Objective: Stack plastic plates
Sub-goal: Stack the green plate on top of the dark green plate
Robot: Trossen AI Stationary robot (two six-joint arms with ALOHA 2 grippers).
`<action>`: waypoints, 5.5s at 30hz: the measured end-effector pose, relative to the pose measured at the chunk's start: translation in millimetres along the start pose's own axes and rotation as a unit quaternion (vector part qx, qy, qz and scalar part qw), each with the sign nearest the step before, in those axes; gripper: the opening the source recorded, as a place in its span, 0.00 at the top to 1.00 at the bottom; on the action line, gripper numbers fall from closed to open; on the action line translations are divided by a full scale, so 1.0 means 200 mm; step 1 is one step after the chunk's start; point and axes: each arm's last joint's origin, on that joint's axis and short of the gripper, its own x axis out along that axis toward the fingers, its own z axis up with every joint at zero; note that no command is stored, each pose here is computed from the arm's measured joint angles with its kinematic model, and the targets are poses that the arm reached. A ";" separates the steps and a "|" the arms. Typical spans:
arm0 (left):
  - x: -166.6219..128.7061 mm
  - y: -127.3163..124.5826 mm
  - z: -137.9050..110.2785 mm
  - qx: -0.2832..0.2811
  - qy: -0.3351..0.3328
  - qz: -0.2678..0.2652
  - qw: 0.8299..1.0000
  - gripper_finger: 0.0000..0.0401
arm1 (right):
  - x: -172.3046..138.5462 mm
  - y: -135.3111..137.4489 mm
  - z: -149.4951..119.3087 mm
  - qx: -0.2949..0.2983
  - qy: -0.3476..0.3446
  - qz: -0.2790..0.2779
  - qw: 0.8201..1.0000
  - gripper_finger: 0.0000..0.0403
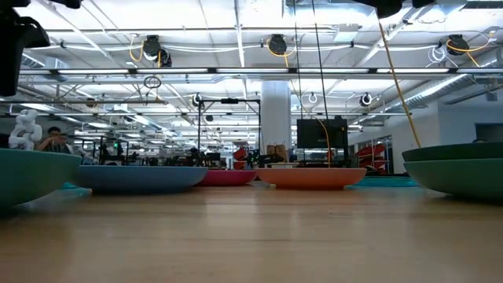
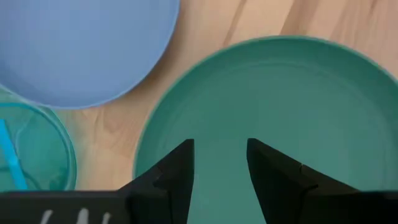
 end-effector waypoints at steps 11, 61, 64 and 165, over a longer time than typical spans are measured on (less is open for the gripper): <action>-0.01 0.04 -0.05 0.038 0.017 0.057 0.998 0.62 | 0.00 0.00 0.00 0.006 0.000 0.000 1.000 0.74; 0.37 0.20 -0.22 0.050 0.014 0.082 0.995 0.62 | 0.00 0.00 0.00 0.006 0.000 0.000 1.000 0.74; 0.37 0.20 -0.22 0.046 0.013 0.084 0.995 0.62 | 0.00 0.00 0.00 0.006 0.000 0.000 1.000 0.74; -0.22 0.32 0.74 0.014 -0.351 0.222 0.910 0.95 | 0.16 0.11 0.13 0.246 0.025 -0.079 0.966 0.70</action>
